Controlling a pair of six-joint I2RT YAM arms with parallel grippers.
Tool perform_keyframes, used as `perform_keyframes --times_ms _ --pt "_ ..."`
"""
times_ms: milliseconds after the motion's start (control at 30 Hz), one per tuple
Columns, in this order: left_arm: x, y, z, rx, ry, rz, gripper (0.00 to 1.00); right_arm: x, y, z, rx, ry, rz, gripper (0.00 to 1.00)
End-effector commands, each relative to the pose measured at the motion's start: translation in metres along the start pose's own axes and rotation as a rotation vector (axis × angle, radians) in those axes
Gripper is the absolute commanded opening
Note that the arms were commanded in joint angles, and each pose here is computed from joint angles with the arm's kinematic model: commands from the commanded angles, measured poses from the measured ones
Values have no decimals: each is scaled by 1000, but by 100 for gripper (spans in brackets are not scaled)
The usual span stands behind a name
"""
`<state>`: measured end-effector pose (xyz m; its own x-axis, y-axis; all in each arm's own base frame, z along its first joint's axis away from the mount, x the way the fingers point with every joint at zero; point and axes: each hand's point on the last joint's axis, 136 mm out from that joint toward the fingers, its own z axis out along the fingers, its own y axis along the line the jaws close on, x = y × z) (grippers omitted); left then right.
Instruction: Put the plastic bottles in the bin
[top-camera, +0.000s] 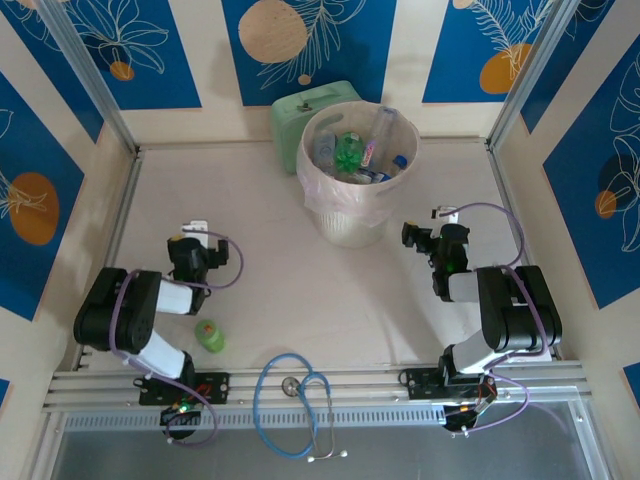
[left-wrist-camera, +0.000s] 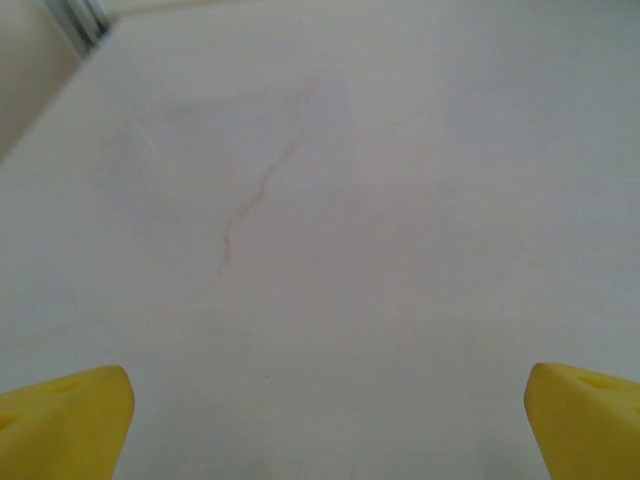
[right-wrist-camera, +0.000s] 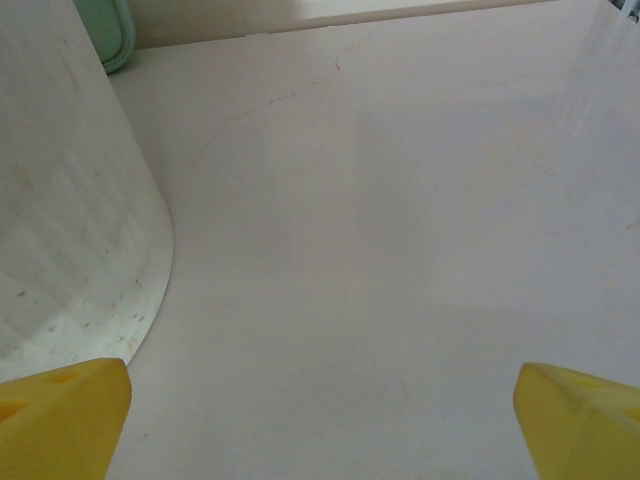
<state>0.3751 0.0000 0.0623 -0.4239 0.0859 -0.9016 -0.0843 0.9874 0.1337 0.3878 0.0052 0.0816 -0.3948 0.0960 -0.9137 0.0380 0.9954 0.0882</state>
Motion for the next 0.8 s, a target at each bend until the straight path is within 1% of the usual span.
perform_keyframes --times_ms 0,67,500,600,767 --pt "-39 -7 4 40 -127 -11 100 -15 7 3 -28 -43 9 99" --pt "-36 -6 5 50 -105 -27 100 -15 7 3 -27 -42 9 99" --pt "-38 -6 3 39 -119 -14 100 -15 7 3 -29 -39 10 99" --pt "-38 -6 4 39 -116 -14 100 -14 6 5 -43 -20 21 99" --pt "-38 -8 3 50 -122 -10 100 -14 9 3 -48 -34 7 99"
